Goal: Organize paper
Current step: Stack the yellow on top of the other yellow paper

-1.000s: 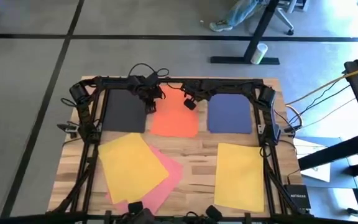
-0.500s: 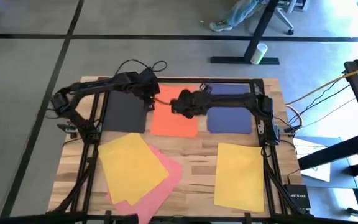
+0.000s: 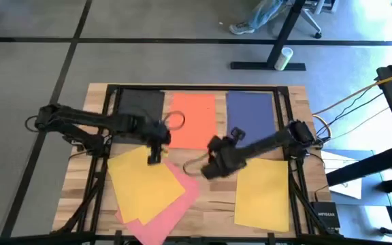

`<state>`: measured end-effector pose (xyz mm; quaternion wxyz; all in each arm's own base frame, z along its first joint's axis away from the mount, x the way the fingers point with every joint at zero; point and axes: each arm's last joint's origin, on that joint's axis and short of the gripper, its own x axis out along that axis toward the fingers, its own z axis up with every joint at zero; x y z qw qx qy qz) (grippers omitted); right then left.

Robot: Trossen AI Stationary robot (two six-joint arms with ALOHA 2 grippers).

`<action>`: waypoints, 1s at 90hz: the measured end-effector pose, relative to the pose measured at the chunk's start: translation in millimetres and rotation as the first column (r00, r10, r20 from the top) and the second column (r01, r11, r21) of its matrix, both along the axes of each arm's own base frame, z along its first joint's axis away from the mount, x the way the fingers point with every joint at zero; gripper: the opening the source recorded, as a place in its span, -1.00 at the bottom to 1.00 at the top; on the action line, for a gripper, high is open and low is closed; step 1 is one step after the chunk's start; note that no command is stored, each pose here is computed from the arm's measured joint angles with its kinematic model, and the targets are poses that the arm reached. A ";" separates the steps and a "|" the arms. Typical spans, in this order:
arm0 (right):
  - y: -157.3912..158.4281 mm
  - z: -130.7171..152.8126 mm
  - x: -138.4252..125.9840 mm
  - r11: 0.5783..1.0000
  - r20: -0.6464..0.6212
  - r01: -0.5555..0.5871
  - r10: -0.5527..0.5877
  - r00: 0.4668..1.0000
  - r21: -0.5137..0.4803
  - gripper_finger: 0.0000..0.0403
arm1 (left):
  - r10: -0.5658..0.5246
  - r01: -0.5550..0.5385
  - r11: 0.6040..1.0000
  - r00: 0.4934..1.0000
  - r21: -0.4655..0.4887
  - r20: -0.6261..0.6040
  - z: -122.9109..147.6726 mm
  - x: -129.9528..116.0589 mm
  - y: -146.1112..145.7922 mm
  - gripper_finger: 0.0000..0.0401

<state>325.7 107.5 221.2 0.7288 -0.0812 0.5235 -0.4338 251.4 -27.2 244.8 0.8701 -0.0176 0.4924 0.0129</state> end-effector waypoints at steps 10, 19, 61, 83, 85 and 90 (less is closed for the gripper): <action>23.9 -16.8 -16.3 0.990 0.069 -0.052 0.043 0.997 0.129 -1.00 | 0.086 -0.086 0.996 0.996 0.015 -0.034 -11.6 -11.8 -30.4 -0.23; 44.1 -31.4 -28.1 0.954 0.169 -0.128 0.083 0.982 0.273 -1.00 | 0.149 -0.149 0.989 0.989 0.002 -0.021 -18.5 -23.8 -58.1 -0.23; 106.4 -36.9 -12.8 0.637 0.543 -0.615 0.344 0.766 0.464 -1.00 | 0.242 -0.186 0.938 0.955 -0.292 0.169 -32.3 -38.9 -157.6 -0.23; 113.7 -45.3 16.2 0.520 0.548 -0.714 0.462 0.697 0.470 -0.87 | 0.251 -0.168 0.917 0.948 -0.362 0.197 -75.0 -11.5 -192.1 -0.23; 114.2 -46.7 19.3 0.520 0.542 -0.716 0.473 0.695 0.466 -0.83 | 0.252 -0.166 0.915 0.947 -0.367 0.200 -76.8 -9.0 -194.6 -0.23; 115.6 -50.0 25.4 0.521 0.518 -0.727 0.512 0.685 0.447 -0.74 | 0.255 -0.166 0.912 0.945 -0.374 0.203 -80.6 -3.0 -200.5 -0.23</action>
